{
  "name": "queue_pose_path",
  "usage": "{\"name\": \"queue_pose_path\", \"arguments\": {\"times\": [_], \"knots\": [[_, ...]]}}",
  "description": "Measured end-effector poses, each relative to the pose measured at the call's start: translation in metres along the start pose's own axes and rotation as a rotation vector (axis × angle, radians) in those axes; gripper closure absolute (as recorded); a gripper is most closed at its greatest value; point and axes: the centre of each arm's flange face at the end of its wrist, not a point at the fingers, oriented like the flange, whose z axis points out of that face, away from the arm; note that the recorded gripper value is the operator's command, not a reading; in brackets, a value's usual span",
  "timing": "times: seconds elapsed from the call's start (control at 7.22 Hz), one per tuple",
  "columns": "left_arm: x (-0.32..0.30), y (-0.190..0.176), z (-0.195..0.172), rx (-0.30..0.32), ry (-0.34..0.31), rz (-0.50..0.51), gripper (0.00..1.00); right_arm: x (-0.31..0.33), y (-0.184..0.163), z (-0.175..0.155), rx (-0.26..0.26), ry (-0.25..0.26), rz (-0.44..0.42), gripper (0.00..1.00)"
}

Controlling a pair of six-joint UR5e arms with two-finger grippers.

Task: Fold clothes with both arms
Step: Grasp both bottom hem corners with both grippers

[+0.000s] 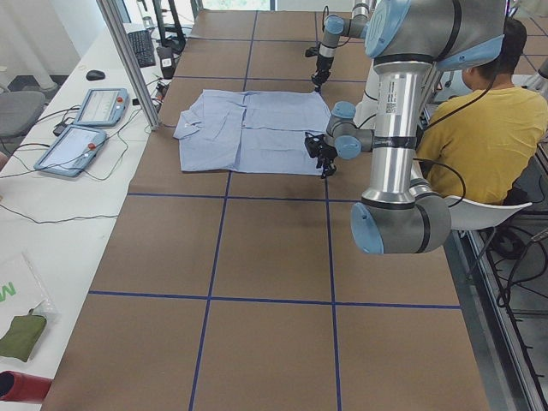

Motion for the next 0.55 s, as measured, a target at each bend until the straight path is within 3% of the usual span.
{"name": "queue_pose_path", "arguments": {"times": [0.55], "knots": [[0.0008, 0.0053, 0.0012, -0.009, 0.000, 0.004, 0.48, 0.0003, -0.0001, 0.0003, 0.000, 0.001, 0.000, 1.00]]}}
